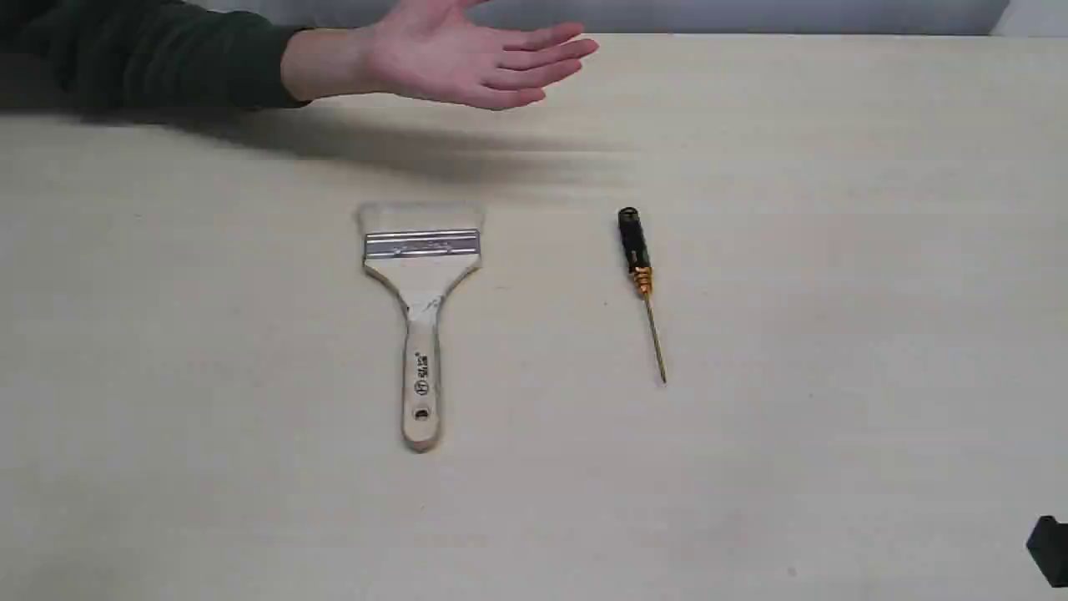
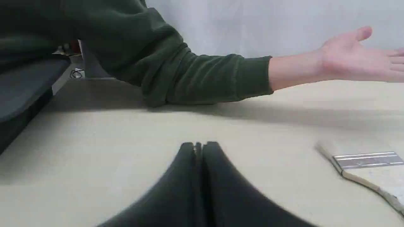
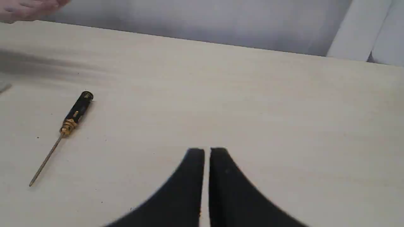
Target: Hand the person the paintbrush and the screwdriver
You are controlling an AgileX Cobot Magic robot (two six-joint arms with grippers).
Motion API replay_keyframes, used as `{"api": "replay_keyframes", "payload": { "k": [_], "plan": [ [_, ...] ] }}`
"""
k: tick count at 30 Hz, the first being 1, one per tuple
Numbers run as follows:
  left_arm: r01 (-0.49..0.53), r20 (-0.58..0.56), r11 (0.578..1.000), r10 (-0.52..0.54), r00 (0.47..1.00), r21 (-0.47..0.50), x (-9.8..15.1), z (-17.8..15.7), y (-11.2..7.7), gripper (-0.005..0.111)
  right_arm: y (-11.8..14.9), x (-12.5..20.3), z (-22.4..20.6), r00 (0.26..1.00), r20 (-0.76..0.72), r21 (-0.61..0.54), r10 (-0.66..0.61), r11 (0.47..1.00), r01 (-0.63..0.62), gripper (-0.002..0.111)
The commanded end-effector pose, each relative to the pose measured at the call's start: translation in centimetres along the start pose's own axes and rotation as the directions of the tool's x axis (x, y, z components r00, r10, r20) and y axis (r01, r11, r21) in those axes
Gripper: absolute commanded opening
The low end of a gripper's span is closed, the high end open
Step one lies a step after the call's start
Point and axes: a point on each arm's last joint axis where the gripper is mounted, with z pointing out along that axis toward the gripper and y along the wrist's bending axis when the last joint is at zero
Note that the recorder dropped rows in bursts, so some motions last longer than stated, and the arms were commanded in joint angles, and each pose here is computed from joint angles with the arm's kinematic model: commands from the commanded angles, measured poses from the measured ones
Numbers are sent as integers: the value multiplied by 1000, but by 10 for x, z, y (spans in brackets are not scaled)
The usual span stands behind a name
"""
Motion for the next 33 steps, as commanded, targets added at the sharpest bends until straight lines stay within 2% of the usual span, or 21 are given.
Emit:
{"api": "replay_keyframes", "payload": {
  "k": [1,15,20,27,33],
  "plan": [
    [3,12,1000,-3,1000,8,-1,0,0,0,0,0,0,1000,4,-1,-6,1000,6,5],
    [3,12,1000,-3,1000,8,-1,0,0,0,0,-1,0,1000,15,-1,-6,1000,6,5],
    [3,12,1000,-3,1000,8,-1,0,0,0,0,-7,0,996,89,4,-14,1000,14,5],
    [6,11,1000,-6,1000,8,0,0,-1,0,0,-23,-3,964,264,8,-15,1000,13,5],
    [6,11,1000,-6,1000,8,0,0,-1,0,0,-26,-4,955,296,1,8,1000,-9,5]
  ]
}}
